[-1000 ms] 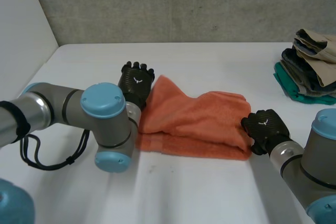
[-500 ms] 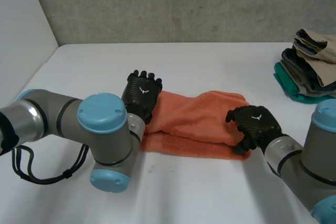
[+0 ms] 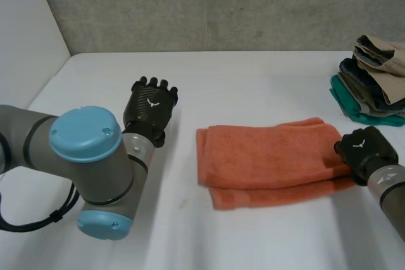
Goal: Fold the laundry.
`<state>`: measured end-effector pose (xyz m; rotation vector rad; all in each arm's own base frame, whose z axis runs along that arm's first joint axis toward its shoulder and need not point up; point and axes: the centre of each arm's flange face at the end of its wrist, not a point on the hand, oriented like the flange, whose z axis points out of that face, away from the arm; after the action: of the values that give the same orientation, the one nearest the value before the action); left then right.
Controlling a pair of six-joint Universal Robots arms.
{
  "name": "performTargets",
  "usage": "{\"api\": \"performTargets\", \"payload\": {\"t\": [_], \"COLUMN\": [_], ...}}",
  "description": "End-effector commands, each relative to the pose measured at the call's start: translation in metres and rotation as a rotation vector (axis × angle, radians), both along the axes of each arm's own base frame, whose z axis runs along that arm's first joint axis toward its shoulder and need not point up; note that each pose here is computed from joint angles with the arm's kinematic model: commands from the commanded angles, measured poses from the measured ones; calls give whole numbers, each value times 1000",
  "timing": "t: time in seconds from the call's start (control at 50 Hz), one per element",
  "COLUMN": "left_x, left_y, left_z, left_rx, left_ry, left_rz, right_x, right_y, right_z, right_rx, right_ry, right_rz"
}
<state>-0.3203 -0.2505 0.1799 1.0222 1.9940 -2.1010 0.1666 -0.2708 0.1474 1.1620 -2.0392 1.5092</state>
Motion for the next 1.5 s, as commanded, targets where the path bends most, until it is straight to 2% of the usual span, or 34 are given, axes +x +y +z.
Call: {"api": "performTargets", "payload": {"t": [0.02, 0.06, 0.14, 0.16, 0.18, 0.24, 0.36, 0.42, 0.44, 0.46, 0.52, 0.54, 0.62, 0.72, 0.78, 0.88, 1.0, 1.14, 1.2, 1.28, 1.36, 1.38, 1.5], "left_x": [5, 6, 9, 9, 9, 9, 4, -3, -5, -8, -21, -24, -43, -75, -82, -76, -63, -54, -54, -54, -54, -56, -60], "left_y": [4, 4, 3, 4, 4, 4, 2, 2, 2, 3, 10, 12, 23, 47, 49, 50, 51, 50, 49, 46, 43, 43, 45], "left_z": [8, 9, 10, 10, 10, 10, 19, 29, 32, 34, 42, 44, 46, 20, 4, -36, -52, -50, -33, 15, 54, 65, 86], "left_rx": [0, 4, 11, 13, 13, 19, 19, 15, 16, 21, 31, 34, 61, 153, 202, 338, 385, 397, 368, 269, 183, 163, 157], "left_ry": [25, 39, 58, 60, 63, 81, 156, 224, 243, 262, 337, 354, 397, 344, 306, 168, 88, 28, 56, 153, 240, 265, 296], "left_rz": [7, 9, 18, 18, 18, 21, 13, 0, -5, -15, -57, -70, -160, -280, -280, -197, -111, -96, -105, -124, -192, -244, -445], "right_x": [61, 78, 130, 150, 157, 169, 166, 161, 158, 148, 127, 117, 92, 69, 71, 78, 86, 86, 83, 81, 86, 87, 103], "right_y": [5, 12, 52, 76, 87, 109, 101, 97, 94, 85, 69, 60, 39, 15, 1, -15, -18, -20, -20, -16, 6, 11, 64], "right_z": [33, 39, 37, 26, 17, -4, -12, -2, 6, 28, 56, 65, 78, 67, 47, 16, -27, -24, -6, 16, 44, 47, 24], "right_rx": [-189, -234, -300, -292, -274, -214, -160, -110, -104, -93, -42, 3, 121, 206, 281, 389, 509, 431, 358, 254, 120, 98, 78], "right_ry": [11, -5, -66, -80, -86, -91, -112, -221, -272, -393, -605, -718, -902, -867, -811, -745, -638, -511, -482, -478, -477, -470, -424], "right_rz": [226, 290, 551, 683, 739, 838, 739, 651, 623, 554, 424, 362, 219, 105, 86, 70, 78, 120, 118, 140, 220, 237, 369]}}
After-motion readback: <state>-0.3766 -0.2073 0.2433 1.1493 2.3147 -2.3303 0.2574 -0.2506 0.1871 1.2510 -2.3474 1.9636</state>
